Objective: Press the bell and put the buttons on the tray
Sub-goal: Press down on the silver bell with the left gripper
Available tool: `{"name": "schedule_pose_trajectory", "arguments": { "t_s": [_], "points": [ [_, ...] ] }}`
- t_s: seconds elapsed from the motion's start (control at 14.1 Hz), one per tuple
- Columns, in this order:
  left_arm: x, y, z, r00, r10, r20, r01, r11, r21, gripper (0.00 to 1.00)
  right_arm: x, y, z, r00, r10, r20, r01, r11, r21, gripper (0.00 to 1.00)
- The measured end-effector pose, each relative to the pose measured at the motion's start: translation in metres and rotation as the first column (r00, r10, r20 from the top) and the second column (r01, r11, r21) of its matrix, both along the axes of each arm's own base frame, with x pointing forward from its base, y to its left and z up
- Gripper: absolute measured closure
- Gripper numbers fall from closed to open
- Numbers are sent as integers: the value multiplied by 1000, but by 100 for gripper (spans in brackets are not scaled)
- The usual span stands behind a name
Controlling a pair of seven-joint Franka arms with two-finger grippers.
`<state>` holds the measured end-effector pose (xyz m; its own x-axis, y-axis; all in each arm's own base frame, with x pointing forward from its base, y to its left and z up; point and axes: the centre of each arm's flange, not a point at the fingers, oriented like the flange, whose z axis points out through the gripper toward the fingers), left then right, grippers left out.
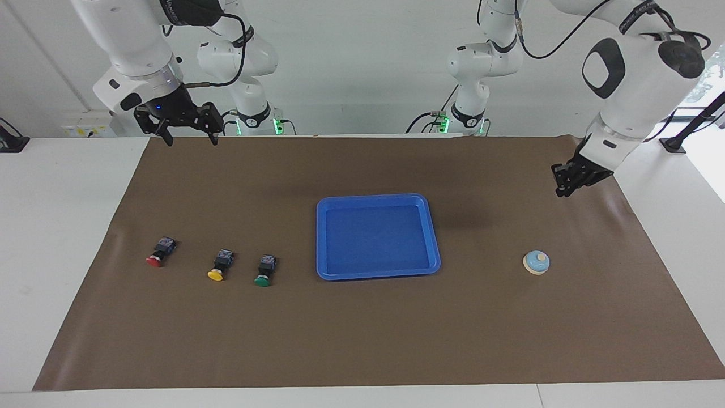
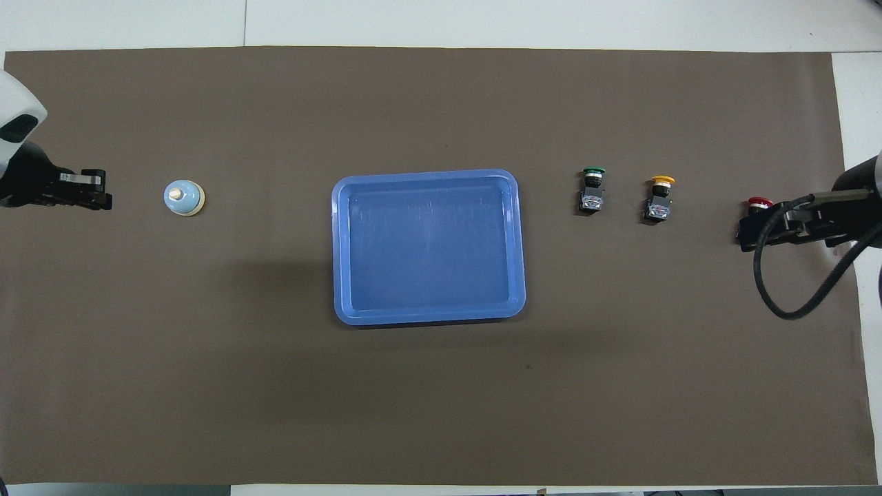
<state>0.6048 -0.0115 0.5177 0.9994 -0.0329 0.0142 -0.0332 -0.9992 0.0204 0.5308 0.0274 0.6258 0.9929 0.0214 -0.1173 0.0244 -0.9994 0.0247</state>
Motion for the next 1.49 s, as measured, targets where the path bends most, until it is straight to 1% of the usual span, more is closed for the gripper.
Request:
{"name": "schedule_pose_trajectory", "arguments": {
  "t_s": [0.14, 0.21, 0.36, 0.43, 0.64, 0.85, 1.07, 1.21, 1.28, 1.42, 1.49],
  "points": [
    [29, 2, -50, 1000, 5, 30, -5, 1000, -3, 99, 0, 0, 0, 1000, 0, 0, 0, 1000, 0, 0],
    [40, 5, -72, 999, 11, 36, -10, 1000, -4, 99, 0, 0, 0, 1000, 0, 0, 0, 1000, 0, 0],
    [52, 14, -106, 999, 26, 37, -26, 1000, -5, 99, 0, 0, 0, 1000, 0, 0, 0, 1000, 0, 0],
    [54, 17, -116, 999, 30, 31, -30, 1000, -5, 99, 0, 0, 0, 1000, 0, 0, 0, 1000, 0, 0],
    [51, 18, -130, 999, 32, 14, -32, 999, -5, 99, 0, 0, 0, 1000, 0, 0, 0, 1000, 0, 0],
    [48, 17, -142, 999, 32, 22, -32, 999, -5, 99, 0, 0, 0, 1000, 0, 0, 0, 1000, 0, 0],
    [41, 17, -156, 999, 32, 7, -32, 999, -5, 99, 0, 0, 0, 1000, 0, 0, 0, 1000, 0, 0],
    [39, 17, -162, 999, 32, 8, -32, 999, -5, 99, 0, 0, 0, 1000, 0, 0, 0, 1000, 0, 0],
    [38, 17, -165, 999, 32, 13, -32, 999, -5, 99, 0, 0, 0, 1000, 0, 0, 0, 1000, 0, 0],
    [35, 17, -179, 999, 34, 43, -34, 999, -5, 99, 0, 0, 0, 1000, 0, 0, 0, 1000, 0, 0],
    [33, 16, -178, 998, 34, 60, -33, 999, -5, 99, 0, 0, 0, 1000, 0, 0, 0, 1000, 0, 0]
  ]
}}
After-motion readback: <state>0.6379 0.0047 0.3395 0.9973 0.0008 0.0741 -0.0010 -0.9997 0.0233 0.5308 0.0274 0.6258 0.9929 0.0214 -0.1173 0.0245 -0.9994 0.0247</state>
